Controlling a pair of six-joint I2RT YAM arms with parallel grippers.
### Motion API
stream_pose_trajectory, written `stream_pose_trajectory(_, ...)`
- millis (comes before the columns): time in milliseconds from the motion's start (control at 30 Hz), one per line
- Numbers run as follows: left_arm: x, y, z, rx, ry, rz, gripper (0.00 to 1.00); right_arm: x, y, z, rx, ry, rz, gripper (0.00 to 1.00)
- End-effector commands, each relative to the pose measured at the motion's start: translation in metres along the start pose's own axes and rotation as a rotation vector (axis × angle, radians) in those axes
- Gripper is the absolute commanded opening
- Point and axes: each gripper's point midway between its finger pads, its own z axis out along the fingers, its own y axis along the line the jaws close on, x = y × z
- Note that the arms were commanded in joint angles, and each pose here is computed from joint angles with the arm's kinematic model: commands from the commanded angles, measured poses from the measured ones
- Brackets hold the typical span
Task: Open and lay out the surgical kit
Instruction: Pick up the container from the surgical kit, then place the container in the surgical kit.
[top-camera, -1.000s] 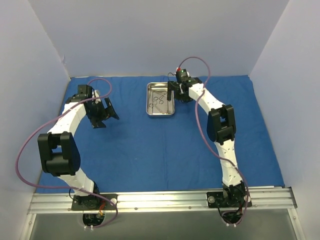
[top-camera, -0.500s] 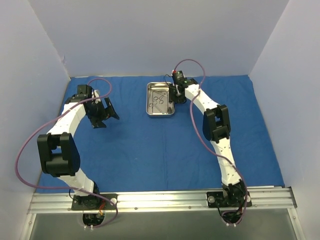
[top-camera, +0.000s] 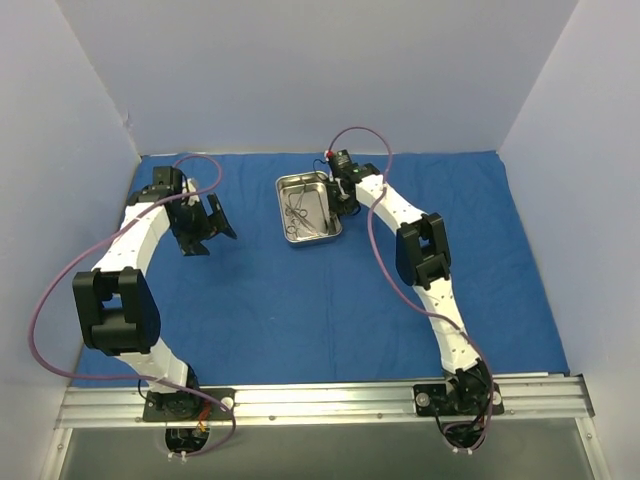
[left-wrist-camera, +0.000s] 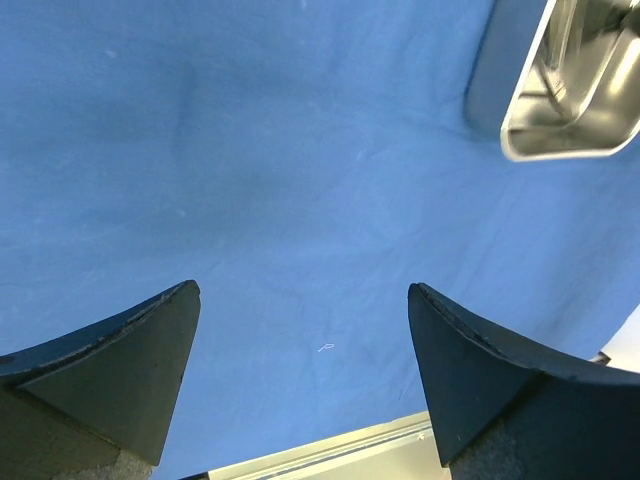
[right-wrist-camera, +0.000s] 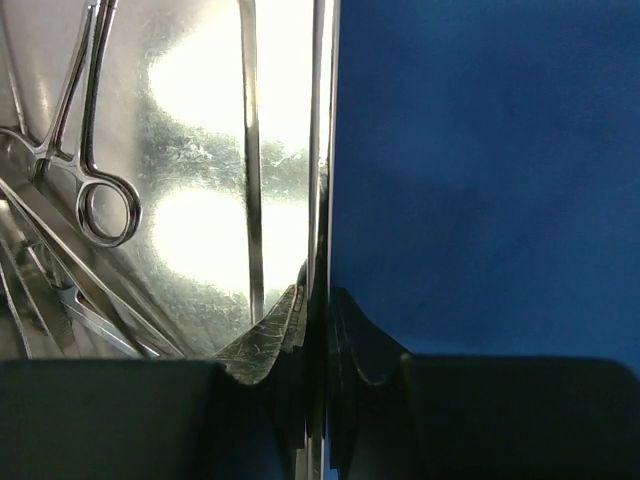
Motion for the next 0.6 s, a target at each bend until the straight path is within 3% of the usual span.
stream_pose_trajectory(0, -0.017, -0.013, -0.033, -0.003, -0.091, 0.048, 0.94, -0.029, 0.04, -0.078, -0.067, -0.105, -0.087, 0.0)
stream_pose_trajectory(300, -0.004, -0.014, -0.036, 0.021, -0.072, 0.018, 0.94, 0.051, 0.052, -0.151, -0.074, -0.044, -0.214, 0.0)
stream_pose_trajectory(567, 0.008, -0.009, -0.034, 0.019, -0.052, 0.018, 0.94, 0.159, 0.059, -0.177, -0.129, 0.03, -0.33, 0.0)
